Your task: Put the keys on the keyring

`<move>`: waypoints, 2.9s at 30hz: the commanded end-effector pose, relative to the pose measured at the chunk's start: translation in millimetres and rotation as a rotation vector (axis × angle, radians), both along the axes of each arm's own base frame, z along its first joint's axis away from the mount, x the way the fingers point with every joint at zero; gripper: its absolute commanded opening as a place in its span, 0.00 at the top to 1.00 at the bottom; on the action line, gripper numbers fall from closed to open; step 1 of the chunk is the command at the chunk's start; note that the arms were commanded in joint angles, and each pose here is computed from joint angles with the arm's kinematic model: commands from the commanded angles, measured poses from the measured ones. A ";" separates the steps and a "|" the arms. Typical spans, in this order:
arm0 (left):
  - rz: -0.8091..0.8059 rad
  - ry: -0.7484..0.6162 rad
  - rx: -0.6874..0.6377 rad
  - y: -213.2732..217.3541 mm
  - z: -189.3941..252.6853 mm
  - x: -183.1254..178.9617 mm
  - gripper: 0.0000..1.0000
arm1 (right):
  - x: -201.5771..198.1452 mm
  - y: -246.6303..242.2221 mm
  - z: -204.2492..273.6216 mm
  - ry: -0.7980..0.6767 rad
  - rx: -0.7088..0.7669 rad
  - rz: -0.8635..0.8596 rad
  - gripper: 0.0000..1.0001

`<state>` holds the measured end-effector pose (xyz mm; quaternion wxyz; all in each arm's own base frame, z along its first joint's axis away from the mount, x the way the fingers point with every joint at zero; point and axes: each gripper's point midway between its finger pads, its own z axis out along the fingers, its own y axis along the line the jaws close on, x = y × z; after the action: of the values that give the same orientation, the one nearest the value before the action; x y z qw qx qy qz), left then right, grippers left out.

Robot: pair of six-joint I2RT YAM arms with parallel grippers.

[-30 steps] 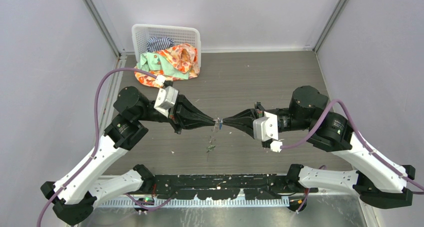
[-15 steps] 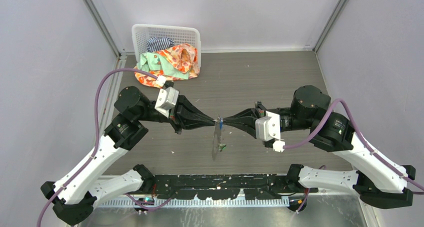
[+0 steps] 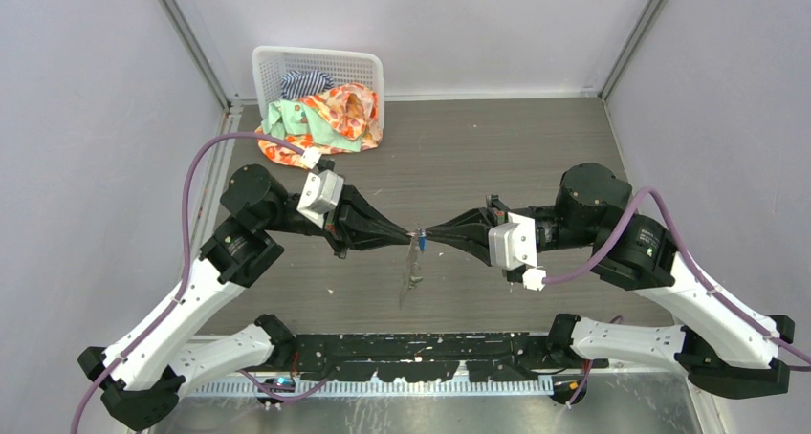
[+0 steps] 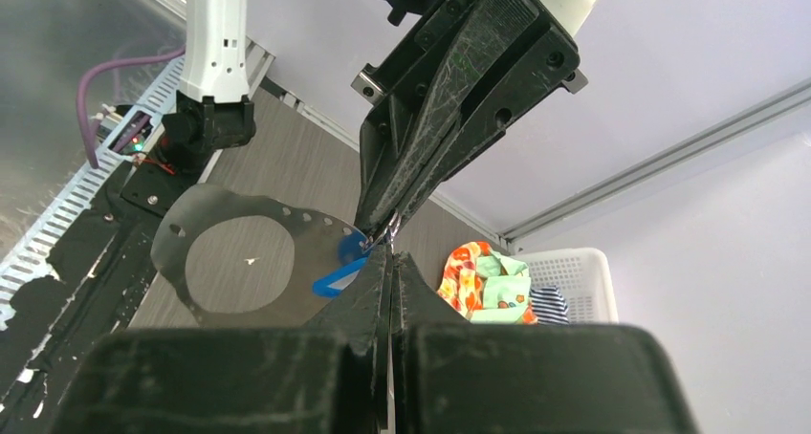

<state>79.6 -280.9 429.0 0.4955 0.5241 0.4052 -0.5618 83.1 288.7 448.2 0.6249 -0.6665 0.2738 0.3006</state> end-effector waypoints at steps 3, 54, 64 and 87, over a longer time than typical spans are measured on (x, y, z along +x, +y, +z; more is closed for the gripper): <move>-0.037 -0.051 -0.020 3.4 5.6 -8.8 1.00 | -9.7 0.2 28.6 -0.012 0.067 0.044 0.99; -0.083 -0.070 -0.006 4.1 -5.0 -15.2 1.00 | -7.6 30.9 16.9 0.151 -0.009 0.104 0.99; -0.012 -0.082 -0.033 2.3 1.0 -4.2 1.00 | -10.6 30.5 10.8 0.207 -0.053 0.105 0.99; 0.037 -0.079 -0.082 7.6 7.1 -3.6 1.00 | -7.8 34.4 4.7 0.335 -0.134 0.069 0.77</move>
<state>72.9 -276.6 415.2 0.4977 0.5313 0.3956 -0.5599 84.8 325.7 438.3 0.5144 -0.6607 0.3786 0.3943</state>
